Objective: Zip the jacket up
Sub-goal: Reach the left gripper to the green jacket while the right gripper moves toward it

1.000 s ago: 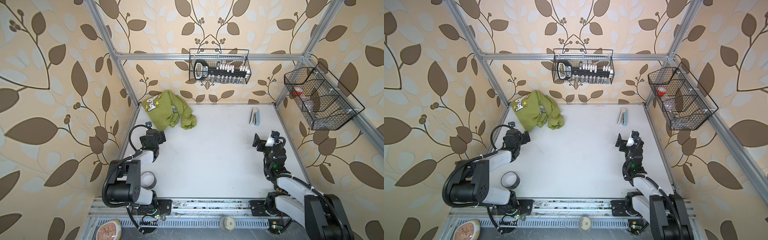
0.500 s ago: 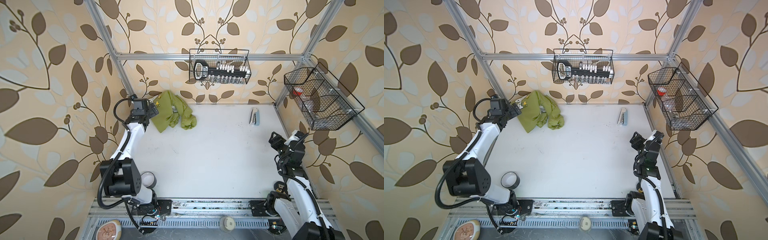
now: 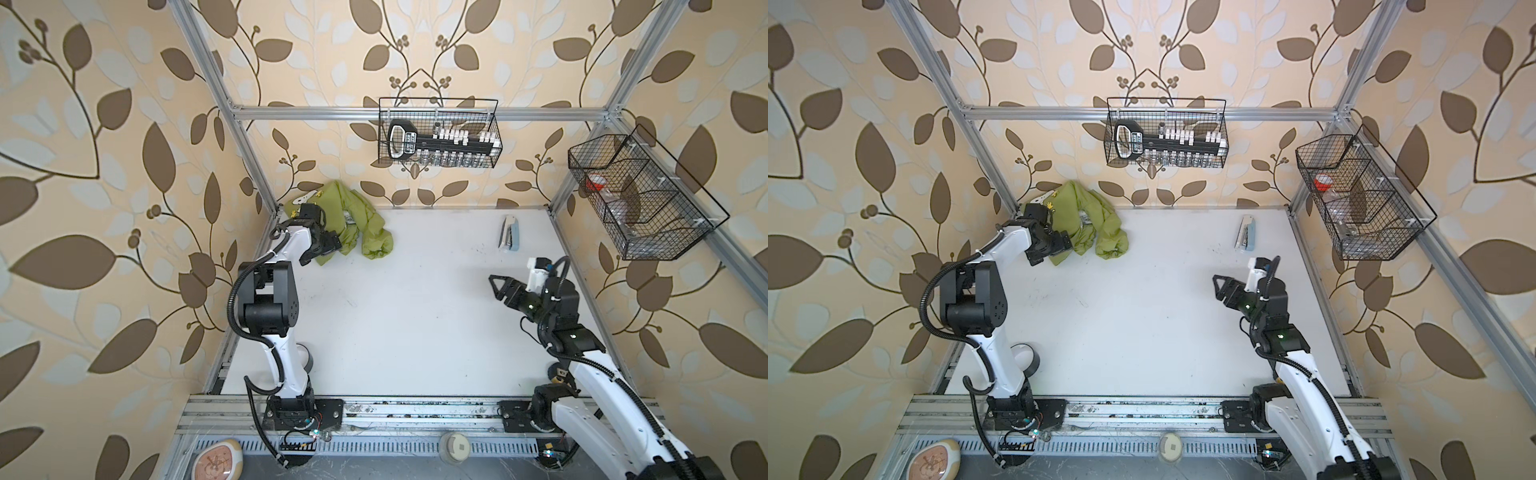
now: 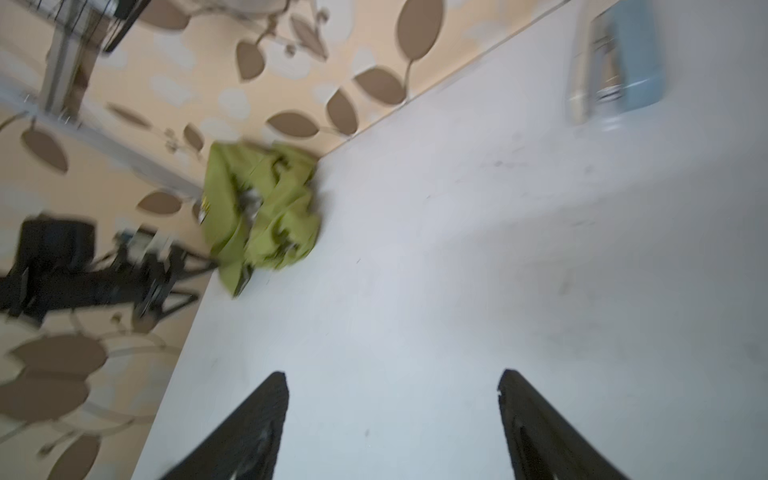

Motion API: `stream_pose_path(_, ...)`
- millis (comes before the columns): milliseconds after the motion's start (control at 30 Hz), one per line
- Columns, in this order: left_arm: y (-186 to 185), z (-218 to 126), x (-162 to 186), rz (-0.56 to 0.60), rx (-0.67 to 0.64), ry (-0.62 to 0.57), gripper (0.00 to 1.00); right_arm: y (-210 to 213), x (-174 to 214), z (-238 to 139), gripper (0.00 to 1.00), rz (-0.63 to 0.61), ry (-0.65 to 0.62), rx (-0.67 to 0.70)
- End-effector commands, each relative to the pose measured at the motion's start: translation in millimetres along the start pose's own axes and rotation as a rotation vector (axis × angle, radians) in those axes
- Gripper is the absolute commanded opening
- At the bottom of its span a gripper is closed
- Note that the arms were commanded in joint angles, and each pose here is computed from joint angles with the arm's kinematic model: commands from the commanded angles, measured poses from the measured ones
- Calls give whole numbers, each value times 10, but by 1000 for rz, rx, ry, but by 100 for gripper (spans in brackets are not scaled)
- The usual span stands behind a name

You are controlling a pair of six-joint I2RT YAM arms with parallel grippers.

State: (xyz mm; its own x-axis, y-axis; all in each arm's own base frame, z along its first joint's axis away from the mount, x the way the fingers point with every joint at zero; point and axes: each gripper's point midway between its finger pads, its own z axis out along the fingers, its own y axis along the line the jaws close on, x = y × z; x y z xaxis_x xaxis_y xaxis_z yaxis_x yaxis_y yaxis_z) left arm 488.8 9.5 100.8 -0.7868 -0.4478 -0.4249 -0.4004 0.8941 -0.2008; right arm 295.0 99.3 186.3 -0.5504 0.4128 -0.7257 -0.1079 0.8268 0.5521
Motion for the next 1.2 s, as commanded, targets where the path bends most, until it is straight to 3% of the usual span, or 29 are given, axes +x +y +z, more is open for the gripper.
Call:
stream_pose_path(0,-37,93,-44,28,-41,7,98,106,60,14,80,-68,16,41)
stream_pose_path(267,-163,263,-106,58,-18,58,46,316,138,94,73,-92,42,20)
stream_pose_path(500,-254,11,-142,52,7,36,0,377,135,125,66,-91,44,27)
stream_pose_path(633,-597,-323,4,136,65,19,0,405,72,172,50,-50,65,57)
stream_pose_path(733,-943,-575,246,237,112,25,0,431,27,225,47,-38,84,78)
stream_pose_path(933,-1484,-1092,911,444,197,67,0,525,-60,298,66,-38,93,70)
stream_pose_path(1067,-1593,-1398,1277,502,254,88,0,639,-80,383,72,-33,105,26)
stream_pose_path(1167,-1483,-1610,1480,481,287,104,0,742,-91,484,73,-30,120,0)
